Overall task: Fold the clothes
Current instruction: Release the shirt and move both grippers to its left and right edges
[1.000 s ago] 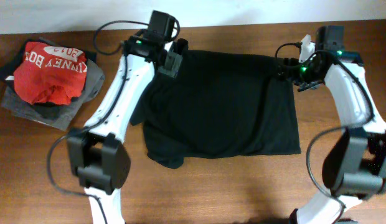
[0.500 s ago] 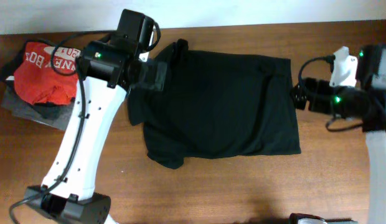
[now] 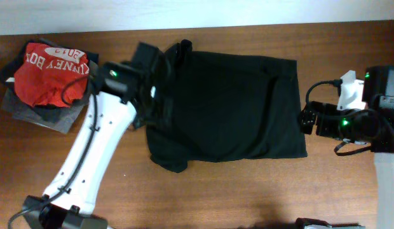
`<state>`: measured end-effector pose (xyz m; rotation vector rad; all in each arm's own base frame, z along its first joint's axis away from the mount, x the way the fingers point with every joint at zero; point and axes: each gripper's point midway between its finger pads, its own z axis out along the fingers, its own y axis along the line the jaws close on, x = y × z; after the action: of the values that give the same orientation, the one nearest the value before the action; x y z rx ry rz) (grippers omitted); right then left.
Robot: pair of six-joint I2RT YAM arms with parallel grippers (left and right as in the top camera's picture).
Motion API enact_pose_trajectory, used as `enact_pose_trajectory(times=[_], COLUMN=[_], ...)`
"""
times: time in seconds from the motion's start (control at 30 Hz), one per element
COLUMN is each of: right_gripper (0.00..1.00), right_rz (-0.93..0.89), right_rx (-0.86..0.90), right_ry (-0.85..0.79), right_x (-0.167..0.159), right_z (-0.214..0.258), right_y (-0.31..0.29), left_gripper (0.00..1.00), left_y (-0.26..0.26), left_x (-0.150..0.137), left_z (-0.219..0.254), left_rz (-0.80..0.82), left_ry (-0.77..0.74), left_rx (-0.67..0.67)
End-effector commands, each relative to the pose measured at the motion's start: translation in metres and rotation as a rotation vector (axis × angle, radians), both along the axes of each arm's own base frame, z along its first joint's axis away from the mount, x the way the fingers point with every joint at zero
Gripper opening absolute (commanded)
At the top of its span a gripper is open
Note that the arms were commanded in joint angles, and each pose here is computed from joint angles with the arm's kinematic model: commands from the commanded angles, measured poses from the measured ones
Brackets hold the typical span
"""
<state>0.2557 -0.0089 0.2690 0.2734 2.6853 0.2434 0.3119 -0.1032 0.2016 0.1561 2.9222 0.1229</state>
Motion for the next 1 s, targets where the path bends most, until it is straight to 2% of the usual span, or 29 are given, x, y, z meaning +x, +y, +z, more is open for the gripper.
enact_pose_trajectory(times=[0.0, 0.1, 0.23, 0.27, 0.33, 0.5, 0.8, 0.97], right_gripper=[0.99, 0.99, 1.0, 1.0, 0.97, 0.95, 0.94, 0.94], right_rz=[-0.007, 0.005, 0.034, 0.034, 0.043, 0.054, 0.054, 0.054], right_rx=[-0.013, 0.002, 0.039, 0.038, 0.034, 0.027, 0.025, 0.025], right_ry=[0.039, 0.054, 0.053, 0.054, 0.051, 0.036, 0.03, 0.03], right_x=[-0.002, 0.001, 0.006, 0.006, 0.007, 0.011, 0.012, 0.012], right_z=[-0.02, -0.036, -0.05, -0.052, -0.054, -0.053, -0.052, -0.052], right_y=[-0.004, -0.002, 0.005, 0.005, 0.005, 0.004, 0.004, 0.004], left_gripper=[0.98, 0.97, 0.89, 0.83, 0.79, 0.53, 0.5, 0.4], left_y=[-0.007, -0.01, -0.007, -0.005, -0.001, -0.005, -0.004, -0.003], left_x=[-0.027, -0.039, -0.054, -0.059, -0.071, -0.071, -0.074, -0.073], left_z=[-0.018, -0.044, -0.084, -0.095, -0.121, -0.154, -0.192, -0.203], left_rz=[0.05, 0.061, 0.09, 0.099, 0.121, 0.131, 0.129, 0.13], left_ry=[0.0, -0.015, 0.014, 0.031, 0.063, 0.036, -0.016, -0.041], left_rx=[-0.036, -0.052, -0.063, -0.057, -0.053, -0.097, -0.136, -0.138])
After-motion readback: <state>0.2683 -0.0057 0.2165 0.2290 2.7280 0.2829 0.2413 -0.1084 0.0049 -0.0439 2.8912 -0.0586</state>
